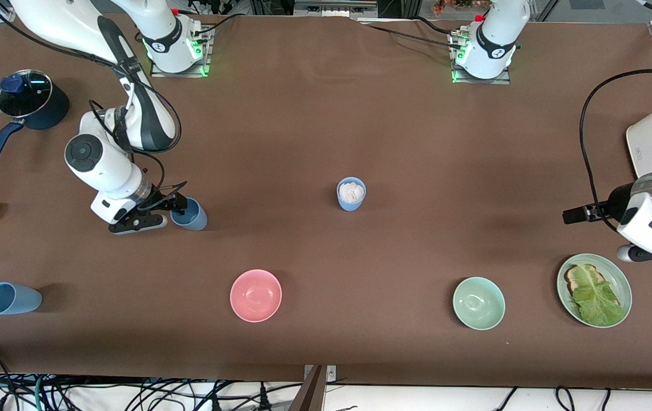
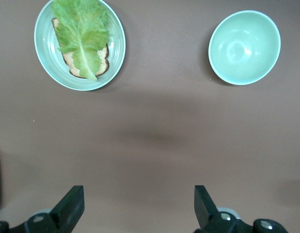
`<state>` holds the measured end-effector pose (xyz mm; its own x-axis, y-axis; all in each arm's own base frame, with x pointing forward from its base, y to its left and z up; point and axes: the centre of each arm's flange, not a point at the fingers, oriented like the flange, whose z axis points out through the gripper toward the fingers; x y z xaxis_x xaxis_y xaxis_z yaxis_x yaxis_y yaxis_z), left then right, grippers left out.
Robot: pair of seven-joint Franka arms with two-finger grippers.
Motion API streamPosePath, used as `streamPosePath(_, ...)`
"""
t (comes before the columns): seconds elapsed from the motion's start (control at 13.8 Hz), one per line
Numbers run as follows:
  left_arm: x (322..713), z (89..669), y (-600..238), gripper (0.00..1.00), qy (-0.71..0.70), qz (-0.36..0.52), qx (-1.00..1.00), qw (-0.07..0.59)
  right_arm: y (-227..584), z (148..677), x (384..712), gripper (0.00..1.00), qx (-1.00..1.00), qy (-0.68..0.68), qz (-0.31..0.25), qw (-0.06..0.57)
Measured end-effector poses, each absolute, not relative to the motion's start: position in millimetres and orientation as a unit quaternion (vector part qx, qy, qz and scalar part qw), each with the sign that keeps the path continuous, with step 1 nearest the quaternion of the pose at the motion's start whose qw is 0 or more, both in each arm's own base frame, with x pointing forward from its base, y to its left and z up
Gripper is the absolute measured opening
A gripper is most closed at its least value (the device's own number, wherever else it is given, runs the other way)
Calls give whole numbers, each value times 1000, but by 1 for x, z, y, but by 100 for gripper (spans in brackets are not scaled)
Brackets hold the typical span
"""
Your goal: Stack blue cups with both arms
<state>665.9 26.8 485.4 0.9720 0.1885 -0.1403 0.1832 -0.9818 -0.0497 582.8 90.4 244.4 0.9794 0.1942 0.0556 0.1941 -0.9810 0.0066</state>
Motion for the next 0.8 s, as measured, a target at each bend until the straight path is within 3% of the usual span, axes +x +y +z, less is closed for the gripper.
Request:
streamPosePath(0.15, 662, 497, 28, 100, -99, 66, -993, 7, 96, 242, 582, 74, 995, 92, 27, -2)
streamPosePath(0.22, 660, 504, 27, 100, -101, 63, -993, 3, 106, 242, 580, 74, 996, 85, 27, -6)
streamPosePath(0.29, 657, 511, 26, 100, -104, 59, -993, 2, 118, 242, 578, 68, 997, 77, 28, -10)
streamPosePath(0.65, 623, 560, 36, 100, -149, 40, -988, -25, 134, 244, 575, 11, 997, 71, 29, -17)
streamPosePath(0.73, 614, 569, 36, 100, -151, 35, -988, -23, 133, 244, 576, 4, 997, 70, 29, -17)
streamPosePath(0.8, 606, 578, 32, 100, -148, 31, -988, -19, 133, 245, 576, 4, 997, 70, 31, -17)
